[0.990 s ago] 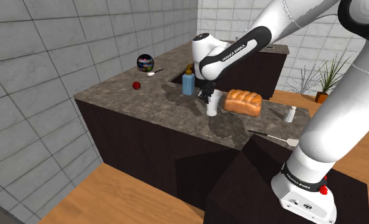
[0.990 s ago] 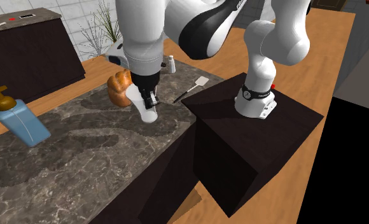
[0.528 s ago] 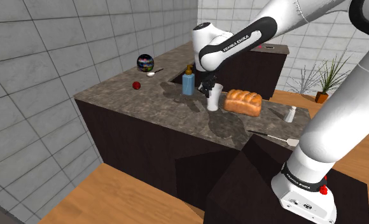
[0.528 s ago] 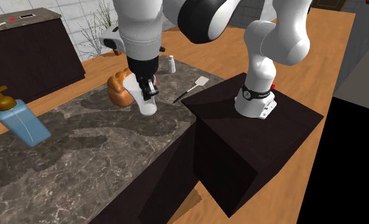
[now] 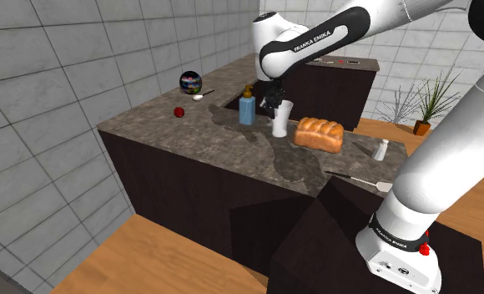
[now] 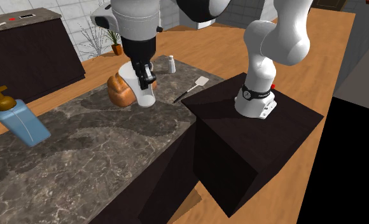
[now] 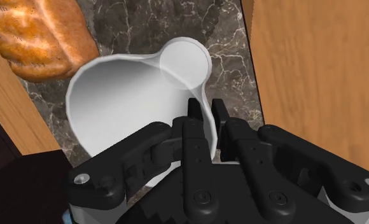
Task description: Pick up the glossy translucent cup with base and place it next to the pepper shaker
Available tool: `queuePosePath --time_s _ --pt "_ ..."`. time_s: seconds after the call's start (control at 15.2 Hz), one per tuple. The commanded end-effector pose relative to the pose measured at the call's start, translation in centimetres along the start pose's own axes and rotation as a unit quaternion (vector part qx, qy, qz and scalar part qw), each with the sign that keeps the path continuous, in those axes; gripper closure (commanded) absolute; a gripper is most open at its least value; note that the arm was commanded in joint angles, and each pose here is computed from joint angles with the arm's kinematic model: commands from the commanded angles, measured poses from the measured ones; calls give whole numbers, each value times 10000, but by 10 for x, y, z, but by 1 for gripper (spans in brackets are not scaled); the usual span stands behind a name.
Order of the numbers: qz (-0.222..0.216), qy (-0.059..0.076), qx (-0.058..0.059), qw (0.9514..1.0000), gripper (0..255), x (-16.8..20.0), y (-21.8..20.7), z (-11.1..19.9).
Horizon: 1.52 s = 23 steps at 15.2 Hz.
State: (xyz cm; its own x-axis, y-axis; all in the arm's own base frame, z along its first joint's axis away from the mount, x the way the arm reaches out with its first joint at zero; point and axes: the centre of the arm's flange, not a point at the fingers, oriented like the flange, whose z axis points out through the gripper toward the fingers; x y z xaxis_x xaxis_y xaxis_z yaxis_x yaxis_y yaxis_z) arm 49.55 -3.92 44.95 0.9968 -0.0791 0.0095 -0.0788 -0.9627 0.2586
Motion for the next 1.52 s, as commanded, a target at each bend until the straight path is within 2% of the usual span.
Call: queuePosePath --time_s 0.0,1.45 --pt "0 -1 0 10000 255 -10 11 -2" --pt "0 -1 0 10000 255 -205 220 51"
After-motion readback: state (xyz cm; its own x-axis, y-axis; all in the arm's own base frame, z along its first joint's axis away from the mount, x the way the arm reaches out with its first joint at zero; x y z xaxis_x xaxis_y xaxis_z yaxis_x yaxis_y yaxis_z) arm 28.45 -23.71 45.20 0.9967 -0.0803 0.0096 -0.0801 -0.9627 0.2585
